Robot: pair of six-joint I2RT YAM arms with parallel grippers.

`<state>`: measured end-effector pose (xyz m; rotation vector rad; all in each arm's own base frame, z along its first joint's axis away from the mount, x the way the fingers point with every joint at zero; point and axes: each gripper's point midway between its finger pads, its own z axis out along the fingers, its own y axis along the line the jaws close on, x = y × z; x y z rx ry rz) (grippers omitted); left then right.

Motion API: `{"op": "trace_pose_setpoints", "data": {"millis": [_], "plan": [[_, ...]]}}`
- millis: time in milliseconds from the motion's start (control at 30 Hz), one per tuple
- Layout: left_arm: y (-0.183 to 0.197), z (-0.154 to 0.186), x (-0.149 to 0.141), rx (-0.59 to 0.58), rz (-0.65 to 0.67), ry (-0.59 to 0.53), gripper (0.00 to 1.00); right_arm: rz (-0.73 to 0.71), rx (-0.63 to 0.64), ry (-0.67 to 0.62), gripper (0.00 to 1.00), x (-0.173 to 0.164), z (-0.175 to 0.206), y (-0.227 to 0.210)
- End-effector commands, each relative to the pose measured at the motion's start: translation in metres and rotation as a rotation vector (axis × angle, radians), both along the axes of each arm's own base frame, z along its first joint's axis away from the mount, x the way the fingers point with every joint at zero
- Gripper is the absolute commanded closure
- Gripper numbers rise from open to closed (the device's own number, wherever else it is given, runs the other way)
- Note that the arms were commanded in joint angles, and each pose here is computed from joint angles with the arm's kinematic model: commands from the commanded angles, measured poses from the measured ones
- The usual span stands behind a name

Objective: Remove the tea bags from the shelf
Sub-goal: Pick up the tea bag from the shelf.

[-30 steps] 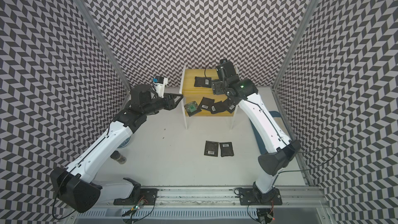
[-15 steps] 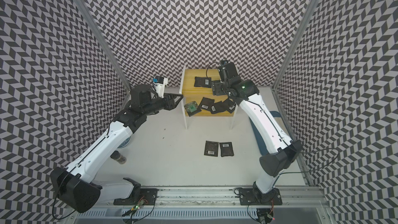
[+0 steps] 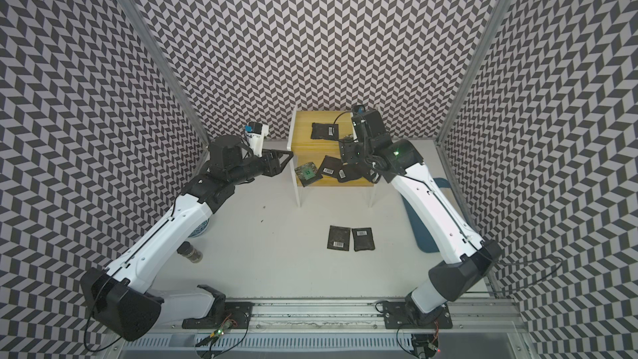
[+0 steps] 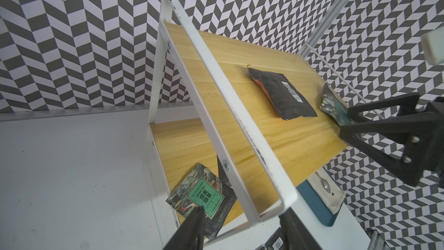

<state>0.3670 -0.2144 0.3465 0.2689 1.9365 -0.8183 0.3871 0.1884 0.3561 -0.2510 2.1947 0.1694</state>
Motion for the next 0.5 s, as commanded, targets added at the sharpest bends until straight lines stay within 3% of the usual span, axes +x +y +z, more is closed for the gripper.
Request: {"op": "trace_pose_setpoints", "data": {"millis": [0, 100, 467], "plan": [[0.0134, -0.0002, 0.0051, 0.01, 0.055, -0.008, 0.48, 0.038, -0.093, 0.179, 0.21, -0.0211, -0.055, 0.0027], [0.0142, -0.0006, 0.0056, 0.009, 0.058, -0.008, 0.48, 0.026, -0.129, 0.172, 0.22, -0.0213, -0.0582, 0.0], [0.0122, 0.0007, 0.0061, -0.001, 0.051, -0.005, 0.48, 0.023, -0.168, 0.161, 0.51, -0.0259, -0.0609, 0.0005]]}}
